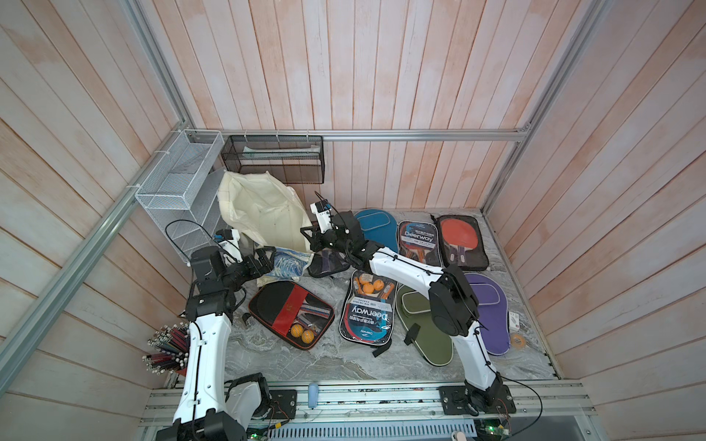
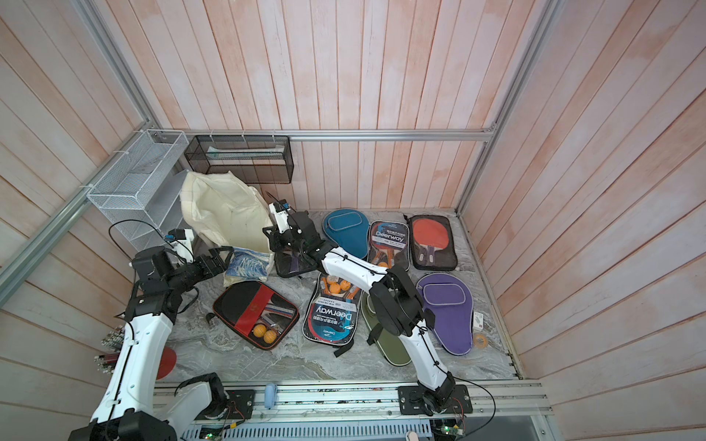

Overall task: Remove the ping pong set from the canvas bag
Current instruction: Adjust the canvas bag at the corner of the board.

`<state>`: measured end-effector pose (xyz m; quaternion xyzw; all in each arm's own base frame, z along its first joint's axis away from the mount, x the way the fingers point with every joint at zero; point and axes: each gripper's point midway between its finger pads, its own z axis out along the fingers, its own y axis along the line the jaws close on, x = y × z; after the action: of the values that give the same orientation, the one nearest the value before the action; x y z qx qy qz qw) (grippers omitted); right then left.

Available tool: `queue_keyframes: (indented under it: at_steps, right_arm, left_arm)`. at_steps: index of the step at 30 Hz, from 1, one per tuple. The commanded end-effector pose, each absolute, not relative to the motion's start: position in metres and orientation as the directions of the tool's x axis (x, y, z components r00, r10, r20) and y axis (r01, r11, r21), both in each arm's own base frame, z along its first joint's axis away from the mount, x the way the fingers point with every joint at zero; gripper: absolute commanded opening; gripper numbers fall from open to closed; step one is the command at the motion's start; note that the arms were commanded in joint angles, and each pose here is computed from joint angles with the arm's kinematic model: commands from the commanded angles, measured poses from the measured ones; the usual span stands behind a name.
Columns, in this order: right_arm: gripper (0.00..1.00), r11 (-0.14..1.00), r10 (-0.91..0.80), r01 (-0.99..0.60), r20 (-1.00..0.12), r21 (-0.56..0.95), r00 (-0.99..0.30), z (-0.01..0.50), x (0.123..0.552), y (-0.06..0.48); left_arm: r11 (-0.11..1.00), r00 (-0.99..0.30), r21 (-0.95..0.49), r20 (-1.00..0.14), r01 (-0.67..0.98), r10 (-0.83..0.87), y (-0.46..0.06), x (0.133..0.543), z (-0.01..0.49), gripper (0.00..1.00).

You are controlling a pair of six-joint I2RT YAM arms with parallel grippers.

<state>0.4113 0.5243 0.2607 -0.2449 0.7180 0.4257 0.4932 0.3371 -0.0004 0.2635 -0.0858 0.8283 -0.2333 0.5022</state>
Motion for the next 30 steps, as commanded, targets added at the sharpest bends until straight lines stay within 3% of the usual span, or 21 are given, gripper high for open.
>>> queue_keyframes:
  at_steps: [1, 11, 16, 17, 19, 23, 27, 30]
  right_arm:
    - [0.00, 0.554, 0.194, -0.759, -0.939, 0.343, -0.284, 0.289, 0.427, 0.522]
    - [0.00, 0.678, 0.251, -0.644, -0.935, 0.355, -0.250, 0.266, 0.466, 0.542]
    - [0.00, 0.611, 0.208, -0.713, -0.939, 0.344, -0.275, 0.271, 0.468, 0.577]
    - [0.07, 0.596, 0.199, -0.728, -0.940, 0.341, -0.277, 0.272, 0.464, 0.581]
    - [0.42, 0.571, 0.175, -0.749, -0.941, 0.337, -0.290, 0.268, 0.456, 0.583]
    - [0.97, 0.556, 0.114, -0.783, -0.959, 0.277, -0.259, 0.285, 0.441, 0.567]
    - [0.99, 0.544, 0.085, -0.813, -0.977, 0.209, -0.195, 0.330, 0.432, 0.518]
    - [0.99, 0.562, 0.086, -0.812, -0.988, 0.156, -0.130, 0.366, 0.424, 0.461]
  left_arm:
    - [0.873, -0.475, -0.470, -0.801, 0.126, -0.363, -0.006, 0.336, 0.263, 1.00]
    - [0.879, -0.475, -0.461, -0.805, 0.121, -0.356, -0.006, 0.329, 0.263, 1.00]
    - [0.879, -0.471, -0.460, -0.807, 0.125, -0.356, -0.007, 0.326, 0.263, 1.00]
    - [0.879, -0.473, -0.460, -0.806, 0.125, -0.355, -0.007, 0.326, 0.263, 1.00]
    - [0.881, -0.474, -0.457, -0.807, 0.125, -0.352, -0.007, 0.326, 0.263, 1.00]
    - [0.889, -0.444, -0.434, -0.832, 0.148, -0.332, -0.008, 0.324, 0.277, 1.00]
    - [0.909, -0.333, -0.360, -0.900, 0.210, -0.280, -0.011, 0.315, 0.318, 1.00]
    - [0.925, -0.173, -0.272, -0.957, 0.264, -0.232, -0.016, 0.297, 0.363, 1.00]
